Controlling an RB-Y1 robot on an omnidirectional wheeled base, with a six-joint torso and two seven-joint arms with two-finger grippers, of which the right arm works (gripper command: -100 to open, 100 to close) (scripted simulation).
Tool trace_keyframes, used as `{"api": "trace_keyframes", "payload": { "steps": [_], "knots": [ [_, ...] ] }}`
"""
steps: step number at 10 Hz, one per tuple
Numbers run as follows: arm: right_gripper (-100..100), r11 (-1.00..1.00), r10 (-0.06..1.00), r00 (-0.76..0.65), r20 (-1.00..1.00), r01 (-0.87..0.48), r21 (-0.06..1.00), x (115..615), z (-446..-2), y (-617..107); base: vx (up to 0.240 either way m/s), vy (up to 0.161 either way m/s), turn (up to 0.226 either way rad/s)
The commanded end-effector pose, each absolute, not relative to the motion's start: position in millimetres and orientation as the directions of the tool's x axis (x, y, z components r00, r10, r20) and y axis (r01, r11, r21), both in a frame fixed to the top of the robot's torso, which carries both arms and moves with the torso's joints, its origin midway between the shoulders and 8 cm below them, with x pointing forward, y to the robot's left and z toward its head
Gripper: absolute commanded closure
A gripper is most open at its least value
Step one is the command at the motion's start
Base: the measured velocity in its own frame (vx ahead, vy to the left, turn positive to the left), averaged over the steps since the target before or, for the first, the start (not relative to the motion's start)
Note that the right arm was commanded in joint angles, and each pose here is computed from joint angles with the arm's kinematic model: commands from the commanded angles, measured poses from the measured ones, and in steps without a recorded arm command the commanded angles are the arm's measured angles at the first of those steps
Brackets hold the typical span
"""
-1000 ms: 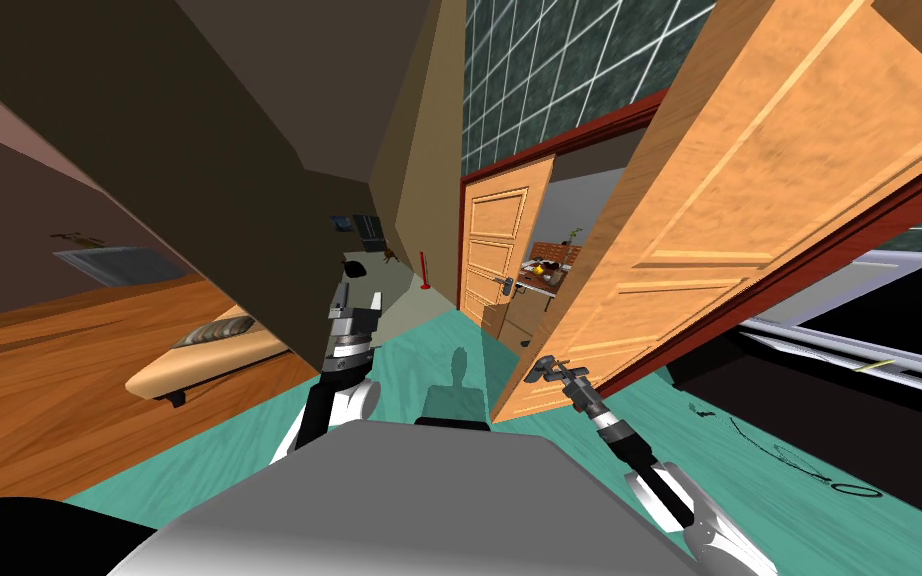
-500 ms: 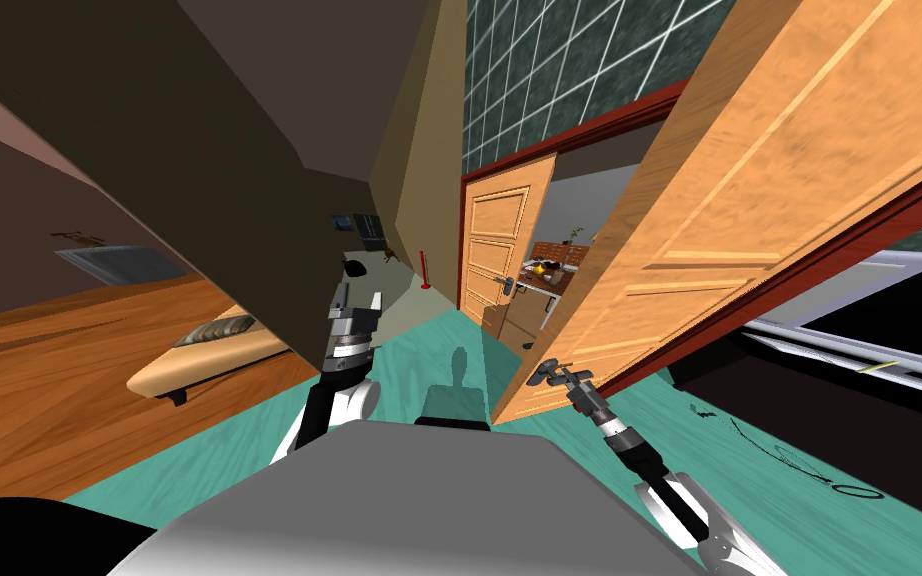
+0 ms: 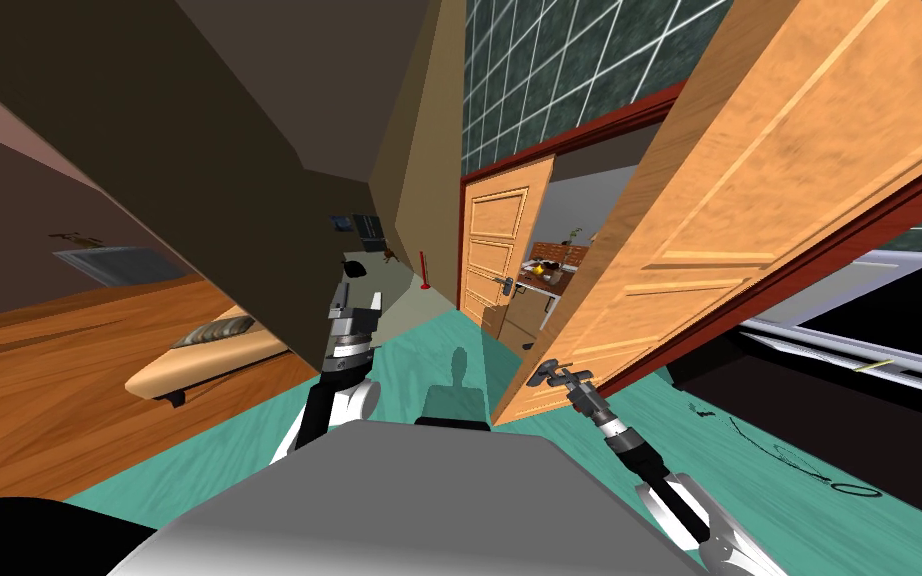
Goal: Pull the door open
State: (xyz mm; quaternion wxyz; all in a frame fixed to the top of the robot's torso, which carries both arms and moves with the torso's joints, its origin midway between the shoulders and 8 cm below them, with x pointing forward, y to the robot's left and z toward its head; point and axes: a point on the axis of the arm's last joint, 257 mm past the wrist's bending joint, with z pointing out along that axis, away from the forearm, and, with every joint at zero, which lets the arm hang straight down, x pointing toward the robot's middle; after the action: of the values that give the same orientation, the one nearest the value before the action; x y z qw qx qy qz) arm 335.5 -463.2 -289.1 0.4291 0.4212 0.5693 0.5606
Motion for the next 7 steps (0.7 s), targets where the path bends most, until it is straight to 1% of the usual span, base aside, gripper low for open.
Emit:
{"api": "trace_keyframes", "payload": {
  "steps": [1,7],
  "knots": [
    [100,0.012,0.957,-0.289,-0.012,-0.001,1.0,333.5,-291.2,-457.0,0.0,0.0,0.0],
    [100,0.014,0.952,-0.305,-0.014,-0.002,1.0,321.2,-289.9,-461.1,-0.004,0.004,0.013]
  ]
}}
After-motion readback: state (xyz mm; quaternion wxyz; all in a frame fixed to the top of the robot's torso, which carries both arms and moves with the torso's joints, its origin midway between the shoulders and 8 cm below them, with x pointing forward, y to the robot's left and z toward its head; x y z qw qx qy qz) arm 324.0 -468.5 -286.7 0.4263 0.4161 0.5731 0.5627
